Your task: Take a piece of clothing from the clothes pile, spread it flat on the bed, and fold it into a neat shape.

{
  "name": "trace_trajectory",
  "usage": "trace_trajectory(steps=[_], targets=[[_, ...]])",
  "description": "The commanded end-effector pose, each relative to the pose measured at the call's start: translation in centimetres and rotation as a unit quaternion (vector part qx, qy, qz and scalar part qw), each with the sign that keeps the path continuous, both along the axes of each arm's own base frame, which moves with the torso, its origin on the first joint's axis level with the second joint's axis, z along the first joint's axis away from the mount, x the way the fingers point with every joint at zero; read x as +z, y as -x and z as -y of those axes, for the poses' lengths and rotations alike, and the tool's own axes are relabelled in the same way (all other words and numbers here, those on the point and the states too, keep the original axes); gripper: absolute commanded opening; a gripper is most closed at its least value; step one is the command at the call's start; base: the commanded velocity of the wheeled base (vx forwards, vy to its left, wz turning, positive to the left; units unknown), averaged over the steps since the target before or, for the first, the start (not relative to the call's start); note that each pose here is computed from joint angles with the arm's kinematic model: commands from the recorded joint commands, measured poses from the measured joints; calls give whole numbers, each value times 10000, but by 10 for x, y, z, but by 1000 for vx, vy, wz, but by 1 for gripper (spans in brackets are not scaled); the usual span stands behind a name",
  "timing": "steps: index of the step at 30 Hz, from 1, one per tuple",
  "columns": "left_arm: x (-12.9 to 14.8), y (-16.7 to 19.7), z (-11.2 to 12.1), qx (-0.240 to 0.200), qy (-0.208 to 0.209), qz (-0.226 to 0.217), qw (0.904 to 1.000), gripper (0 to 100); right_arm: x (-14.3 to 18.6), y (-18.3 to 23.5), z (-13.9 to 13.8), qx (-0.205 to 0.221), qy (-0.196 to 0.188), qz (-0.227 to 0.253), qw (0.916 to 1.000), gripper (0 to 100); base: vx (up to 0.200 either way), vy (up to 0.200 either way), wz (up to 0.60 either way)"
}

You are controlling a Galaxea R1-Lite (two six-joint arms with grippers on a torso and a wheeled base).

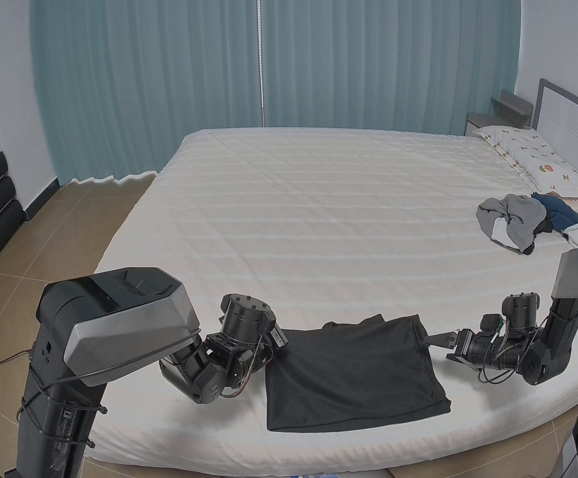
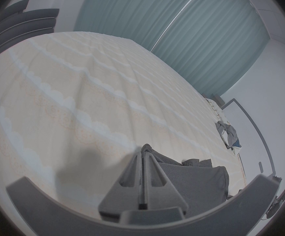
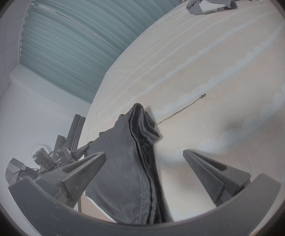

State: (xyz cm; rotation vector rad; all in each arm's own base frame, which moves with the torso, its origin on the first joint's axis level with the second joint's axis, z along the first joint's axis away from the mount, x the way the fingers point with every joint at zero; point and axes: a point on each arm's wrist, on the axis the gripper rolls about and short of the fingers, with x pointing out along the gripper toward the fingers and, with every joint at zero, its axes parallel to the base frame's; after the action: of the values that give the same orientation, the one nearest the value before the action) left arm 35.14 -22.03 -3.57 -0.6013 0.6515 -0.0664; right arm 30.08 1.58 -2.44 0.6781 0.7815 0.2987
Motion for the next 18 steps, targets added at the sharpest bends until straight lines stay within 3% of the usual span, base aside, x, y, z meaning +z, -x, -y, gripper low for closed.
trace_trajectory(steps=[1,3,4,9,13,18], targets=[[1,0,0,-1,4,5,10000,0,8,0,-1,9,6,135,9999,100,0,0,0],[2,-1,-1,-5,24,11,10000,0,16,-1,-1,-5,8,273,9996,100,0,0,0],[2,-1,-1,3,36,7,10000,100,17,-2,-1,-23,21,304,9995,100,0,0,0],[6,-6,-10,96,76,75,9999,100,35,1,-5,1,43,566,9984,100,0,0,0],[37,-14,-26,299,223,335,9987,100,58,29,1,-612,439,733,9945,100,0,0,0],[67,6,-45,276,49,541,9981,100,100,66,3,-1258,798,1316,9800,100,0,0,0]])
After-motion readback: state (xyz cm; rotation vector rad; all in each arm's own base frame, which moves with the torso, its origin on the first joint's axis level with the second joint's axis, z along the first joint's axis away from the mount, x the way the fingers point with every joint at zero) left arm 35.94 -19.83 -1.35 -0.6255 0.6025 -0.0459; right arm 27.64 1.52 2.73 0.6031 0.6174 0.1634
